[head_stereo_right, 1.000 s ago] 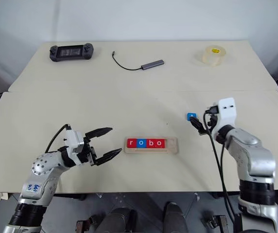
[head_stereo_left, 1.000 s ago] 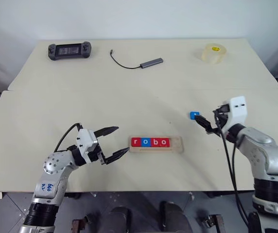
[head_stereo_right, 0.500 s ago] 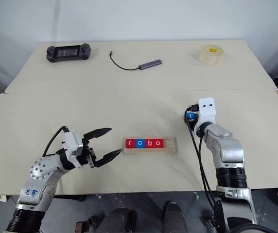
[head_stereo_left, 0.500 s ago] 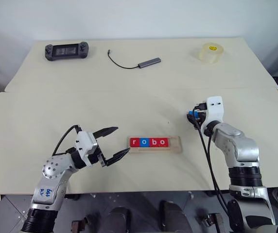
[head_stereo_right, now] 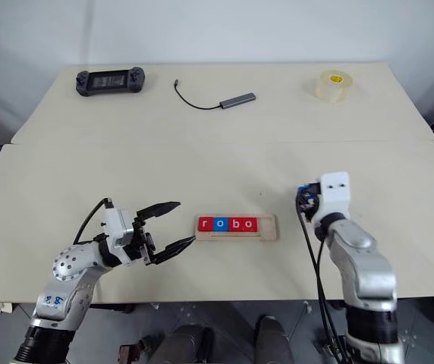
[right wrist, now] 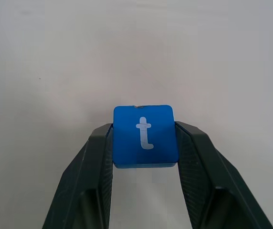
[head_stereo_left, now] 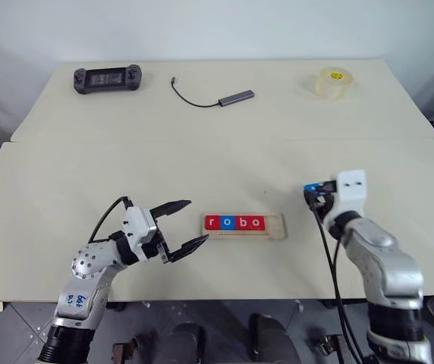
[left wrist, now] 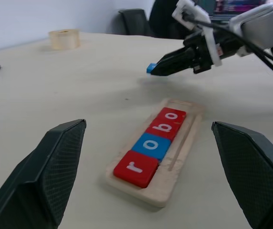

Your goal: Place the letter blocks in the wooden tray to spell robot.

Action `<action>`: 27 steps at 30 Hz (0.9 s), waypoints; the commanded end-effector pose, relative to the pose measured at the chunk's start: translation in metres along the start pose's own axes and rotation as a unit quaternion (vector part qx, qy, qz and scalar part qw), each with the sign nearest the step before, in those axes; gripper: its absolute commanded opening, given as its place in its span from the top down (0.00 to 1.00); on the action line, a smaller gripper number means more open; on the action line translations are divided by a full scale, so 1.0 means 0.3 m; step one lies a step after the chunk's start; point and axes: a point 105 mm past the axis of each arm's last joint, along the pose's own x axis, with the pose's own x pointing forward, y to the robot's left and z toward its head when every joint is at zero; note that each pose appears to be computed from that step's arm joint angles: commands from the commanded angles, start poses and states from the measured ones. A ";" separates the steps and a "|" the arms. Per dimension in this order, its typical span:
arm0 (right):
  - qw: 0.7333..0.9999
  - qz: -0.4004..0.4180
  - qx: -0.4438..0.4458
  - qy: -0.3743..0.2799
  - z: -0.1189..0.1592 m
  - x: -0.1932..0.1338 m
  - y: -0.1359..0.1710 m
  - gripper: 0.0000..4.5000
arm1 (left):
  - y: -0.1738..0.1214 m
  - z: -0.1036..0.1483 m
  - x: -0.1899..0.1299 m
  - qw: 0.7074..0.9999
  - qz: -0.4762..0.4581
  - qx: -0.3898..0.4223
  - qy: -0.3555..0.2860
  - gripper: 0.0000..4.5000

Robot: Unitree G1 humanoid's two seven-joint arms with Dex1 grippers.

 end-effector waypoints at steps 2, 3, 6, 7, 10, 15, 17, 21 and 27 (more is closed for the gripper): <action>1.000 0.012 -0.002 0.011 -0.016 -0.144 0.034 0.67 | -0.052 0.026 -0.012 0.997 -0.076 -0.003 -0.004 0.00; 1.000 0.008 0.002 0.019 -0.029 -0.150 0.032 0.67 | -0.054 0.028 -0.012 0.996 -0.084 -0.005 -0.004 0.00; 0.999 0.003 0.015 0.028 -0.047 -0.153 0.034 0.67 | -0.056 0.031 -0.007 0.995 -0.102 -0.005 -0.002 0.00; 0.999 0.001 0.028 0.034 -0.062 -0.147 0.037 0.60 | -0.056 0.032 -0.003 0.994 -0.113 -0.004 -0.001 0.00; 0.999 0.006 0.027 0.047 -0.082 -0.140 0.036 0.39 | -0.049 0.040 0.012 0.991 -0.131 0.000 0.000 0.00; 0.995 0.071 -0.024 0.066 -0.059 -0.171 -0.013 0.09 | -0.052 0.040 0.017 0.991 -0.132 -0.002 -0.001 0.00; 0.986 0.120 -0.083 0.080 -0.036 -0.196 -0.061 0.09 | -0.060 0.032 0.012 0.992 -0.130 -0.002 0.004 0.00; 0.942 0.255 -0.198 0.086 -0.004 -0.241 -0.096 0.09 | -0.071 0.025 -0.004 0.992 -0.124 -0.006 0.008 0.00; 0.863 0.376 -0.320 0.111 -0.044 -0.217 -0.169 0.09 | -0.054 0.018 -0.005 0.994 -0.106 0.000 0.010 0.00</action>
